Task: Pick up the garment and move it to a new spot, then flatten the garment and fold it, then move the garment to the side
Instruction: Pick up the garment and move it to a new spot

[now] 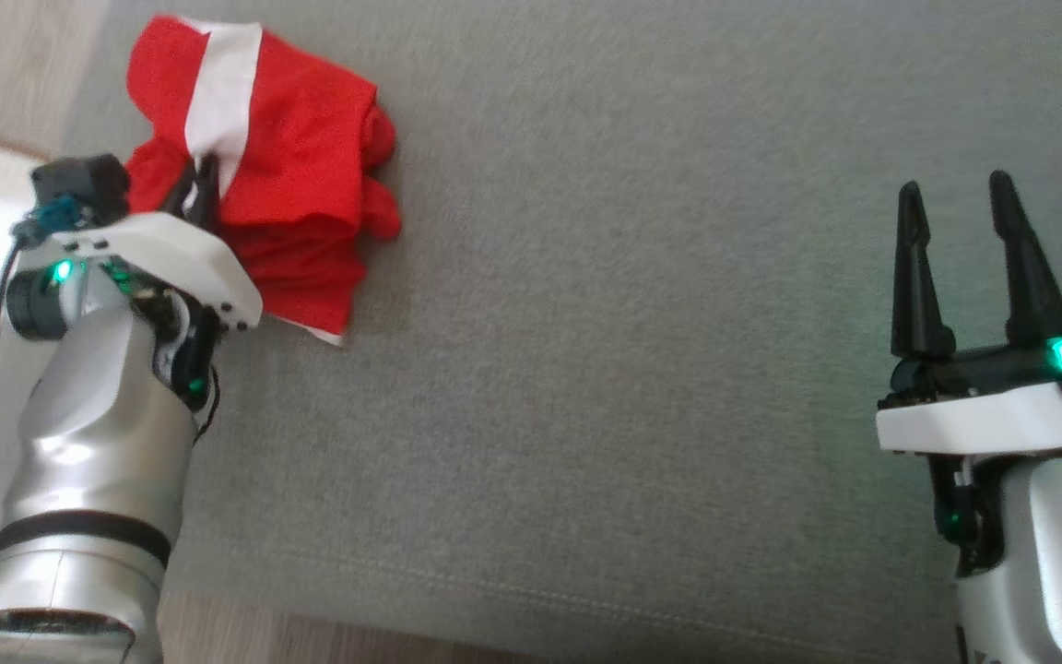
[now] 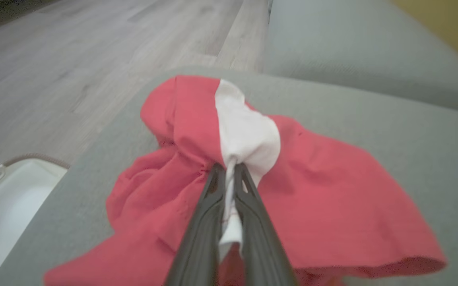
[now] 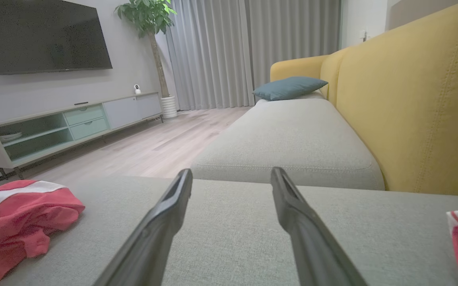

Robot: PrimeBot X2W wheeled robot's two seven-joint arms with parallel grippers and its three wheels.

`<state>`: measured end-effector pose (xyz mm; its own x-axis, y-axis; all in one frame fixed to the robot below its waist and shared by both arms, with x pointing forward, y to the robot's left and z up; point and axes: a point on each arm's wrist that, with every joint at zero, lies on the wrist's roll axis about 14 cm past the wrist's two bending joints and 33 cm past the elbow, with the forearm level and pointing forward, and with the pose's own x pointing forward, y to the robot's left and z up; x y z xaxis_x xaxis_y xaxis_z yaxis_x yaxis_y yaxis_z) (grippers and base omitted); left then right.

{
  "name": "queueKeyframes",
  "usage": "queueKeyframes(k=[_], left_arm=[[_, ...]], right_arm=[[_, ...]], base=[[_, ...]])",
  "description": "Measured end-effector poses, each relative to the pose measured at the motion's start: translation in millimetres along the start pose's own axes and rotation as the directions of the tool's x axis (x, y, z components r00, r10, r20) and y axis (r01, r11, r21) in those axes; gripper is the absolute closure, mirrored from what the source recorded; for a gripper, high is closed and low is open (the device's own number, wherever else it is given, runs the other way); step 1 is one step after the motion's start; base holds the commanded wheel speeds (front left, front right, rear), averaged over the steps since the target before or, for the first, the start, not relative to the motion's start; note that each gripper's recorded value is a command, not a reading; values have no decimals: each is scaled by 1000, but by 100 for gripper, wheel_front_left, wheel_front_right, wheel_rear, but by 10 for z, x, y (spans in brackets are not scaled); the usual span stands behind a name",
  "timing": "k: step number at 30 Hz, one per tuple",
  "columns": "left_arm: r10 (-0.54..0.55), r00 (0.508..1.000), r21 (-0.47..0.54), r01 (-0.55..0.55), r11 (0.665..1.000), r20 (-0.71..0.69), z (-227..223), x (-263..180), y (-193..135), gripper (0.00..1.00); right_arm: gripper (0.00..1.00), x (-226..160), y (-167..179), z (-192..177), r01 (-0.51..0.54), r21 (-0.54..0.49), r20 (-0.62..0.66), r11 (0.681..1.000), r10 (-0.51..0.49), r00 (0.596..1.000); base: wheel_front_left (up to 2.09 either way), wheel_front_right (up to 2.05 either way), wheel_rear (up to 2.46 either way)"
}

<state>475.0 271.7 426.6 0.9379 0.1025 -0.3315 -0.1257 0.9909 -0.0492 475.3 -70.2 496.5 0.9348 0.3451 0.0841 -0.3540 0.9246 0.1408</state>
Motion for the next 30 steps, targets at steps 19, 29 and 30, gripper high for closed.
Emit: queueKeyframes(k=[19,29,30], left_arm=[[-152,917,-215,243,946,368,938,-432,-1267,100],[-309,890,-261,403,877,334,807,-778,-2313,100],[-319,887,-262,412,873,333,809,-792,-2387,100]], right_arm=[[0,-612,-203,567,112,0,120,994,-111,986],[0,-829,-383,620,177,7,133,984,-177,975],[0,-845,-411,615,186,9,133,983,-185,974]], base=[[0,0,0],[0,0,0],[0,0,0]])
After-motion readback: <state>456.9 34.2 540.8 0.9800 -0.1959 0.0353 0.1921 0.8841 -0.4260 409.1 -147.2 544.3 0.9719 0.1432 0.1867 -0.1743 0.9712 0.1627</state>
